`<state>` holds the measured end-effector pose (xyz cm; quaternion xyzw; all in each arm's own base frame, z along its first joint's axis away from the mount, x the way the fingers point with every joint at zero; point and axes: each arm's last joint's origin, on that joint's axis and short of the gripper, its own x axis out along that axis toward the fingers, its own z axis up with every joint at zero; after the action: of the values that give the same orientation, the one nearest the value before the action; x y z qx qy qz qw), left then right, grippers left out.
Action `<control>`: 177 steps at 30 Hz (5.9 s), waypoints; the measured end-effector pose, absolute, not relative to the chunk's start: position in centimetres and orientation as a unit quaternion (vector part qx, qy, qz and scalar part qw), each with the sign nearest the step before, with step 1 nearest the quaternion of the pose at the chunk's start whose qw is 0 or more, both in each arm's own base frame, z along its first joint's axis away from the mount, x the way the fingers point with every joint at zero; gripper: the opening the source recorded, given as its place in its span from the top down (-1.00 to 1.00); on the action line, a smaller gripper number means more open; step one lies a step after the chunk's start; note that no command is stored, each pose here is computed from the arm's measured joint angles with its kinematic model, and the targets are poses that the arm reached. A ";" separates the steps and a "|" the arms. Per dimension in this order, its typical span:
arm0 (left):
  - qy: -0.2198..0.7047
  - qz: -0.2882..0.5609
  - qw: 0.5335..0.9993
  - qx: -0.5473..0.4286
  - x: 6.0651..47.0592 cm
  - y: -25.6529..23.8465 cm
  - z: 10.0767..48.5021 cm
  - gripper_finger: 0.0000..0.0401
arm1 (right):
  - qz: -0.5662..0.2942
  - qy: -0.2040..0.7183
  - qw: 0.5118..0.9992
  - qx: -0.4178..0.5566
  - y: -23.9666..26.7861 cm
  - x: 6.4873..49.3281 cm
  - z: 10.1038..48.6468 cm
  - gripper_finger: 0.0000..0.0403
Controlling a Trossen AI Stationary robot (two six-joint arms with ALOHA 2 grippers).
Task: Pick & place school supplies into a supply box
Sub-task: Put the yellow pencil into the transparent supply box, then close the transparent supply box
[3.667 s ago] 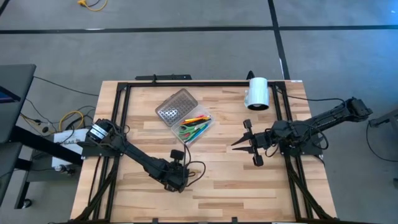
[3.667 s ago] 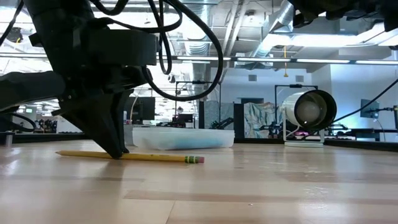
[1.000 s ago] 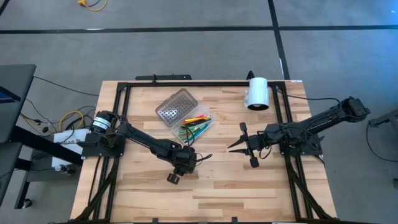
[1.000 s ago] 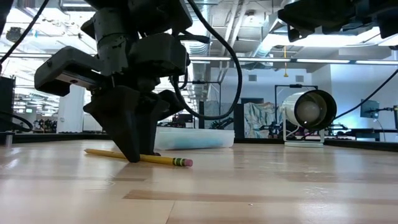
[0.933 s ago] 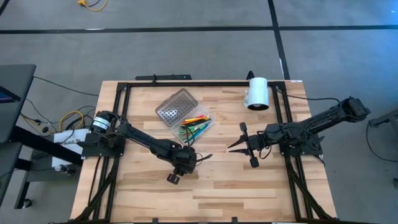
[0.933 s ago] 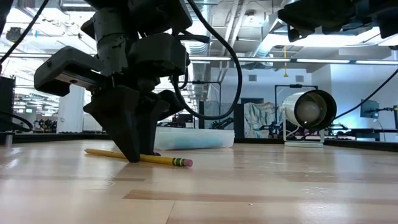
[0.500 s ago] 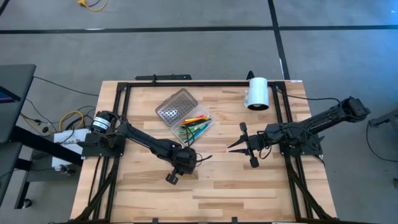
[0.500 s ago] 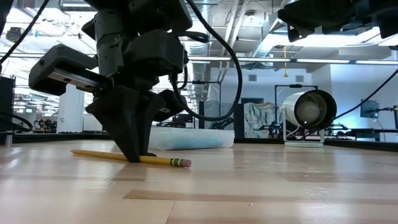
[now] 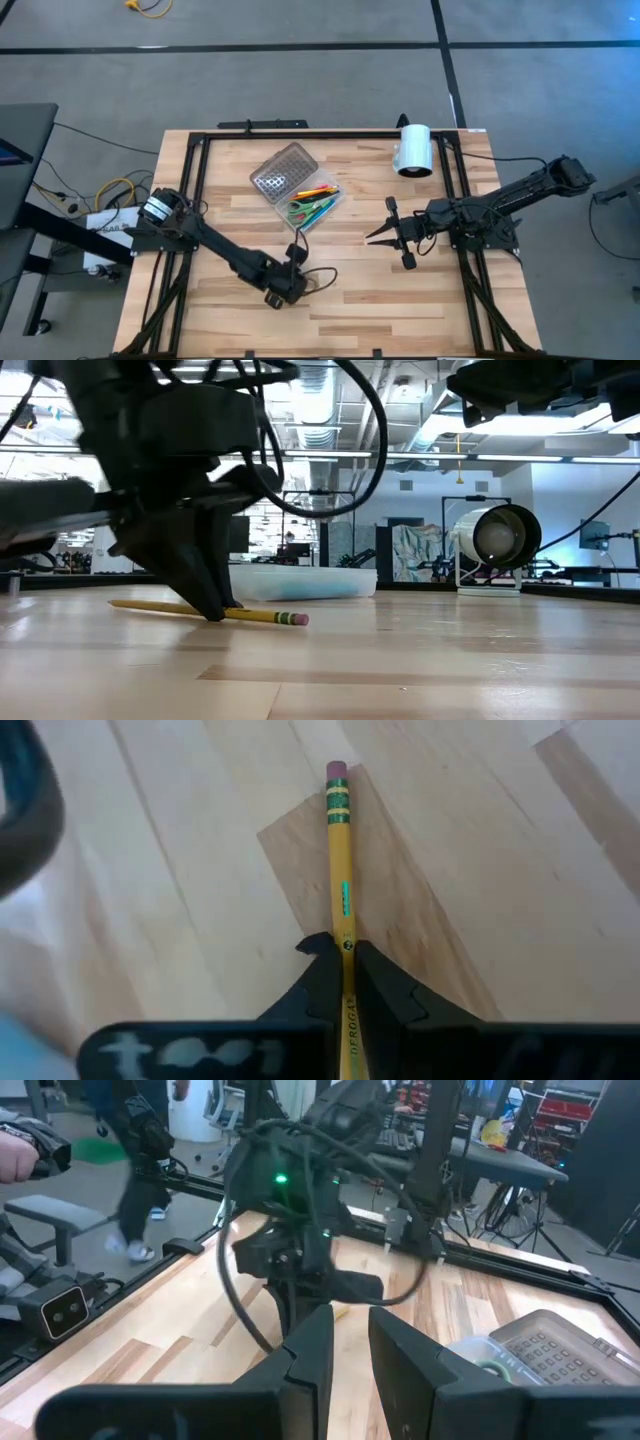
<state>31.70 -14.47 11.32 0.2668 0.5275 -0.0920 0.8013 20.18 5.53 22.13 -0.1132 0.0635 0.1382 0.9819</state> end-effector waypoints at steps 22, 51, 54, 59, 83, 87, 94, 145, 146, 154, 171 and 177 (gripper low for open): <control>0.486 0.020 0.821 0.298 30.6 -15.1 13.5 1.00 | 0.138 0.062 0.982 -0.110 5.5 20.2 22.2 0.69; 0.362 0.135 0.920 0.070 34.1 4.4 22.2 1.00 | 0.138 0.069 0.982 -0.110 5.5 20.2 22.0 0.69; 0.350 0.134 0.926 0.039 34.0 6.6 22.4 1.00 | 0.139 0.076 0.981 -0.110 5.5 20.1 21.9 0.69; 0.337 0.126 0.933 -0.024 33.3 8.6 21.6 1.00 | 0.139 0.078 0.982 -0.106 5.5 20.1 21.9 0.69; 0.315 0.107 0.940 -0.078 31.3 9.9 18.3 0.61 | 0.138 0.072 0.982 -0.106 5.5 20.2 22.0 0.69; 0.315 0.103 0.942 -0.063 31.4 9.9 18.3 0.49 | 0.138 0.072 0.982 -0.106 5.5 20.2 22.0 0.69; 0.346 0.113 0.931 0.000 30.0 9.7 19.7 0.42 | 0.134 0.026 0.987 -0.088 5.9 21.5 22.0 0.69; 0.545 0.216 0.810 -0.015 26.1 17.0 12.7 0.44 | -0.184 0.198 0.960 0.078 -3.7 40.5 13.9 0.69; 0.545 0.213 0.810 -0.025 26.1 16.9 12.6 0.44 | -0.185 0.203 0.958 0.079 -3.7 40.4 13.8 0.69; 0.566 0.176 0.799 -0.098 26.3 14.8 12.3 0.44 | -0.187 0.228 0.952 0.077 -3.7 40.2 13.3 0.69; 0.588 0.094 0.798 -0.098 28.4 8.2 12.3 0.44 | -0.242 0.317 0.917 0.011 -0.9 37.7 16.0 0.69; 0.591 0.086 0.796 -0.101 28.9 5.8 12.3 0.44 | -0.273 0.342 0.899 -0.033 1.0 36.4 16.9 0.69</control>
<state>28.95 5.84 12.27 -0.1008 0.5910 0.0861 0.7957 36.39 1.02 16.85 -0.0326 0.3423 -0.2726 0.8986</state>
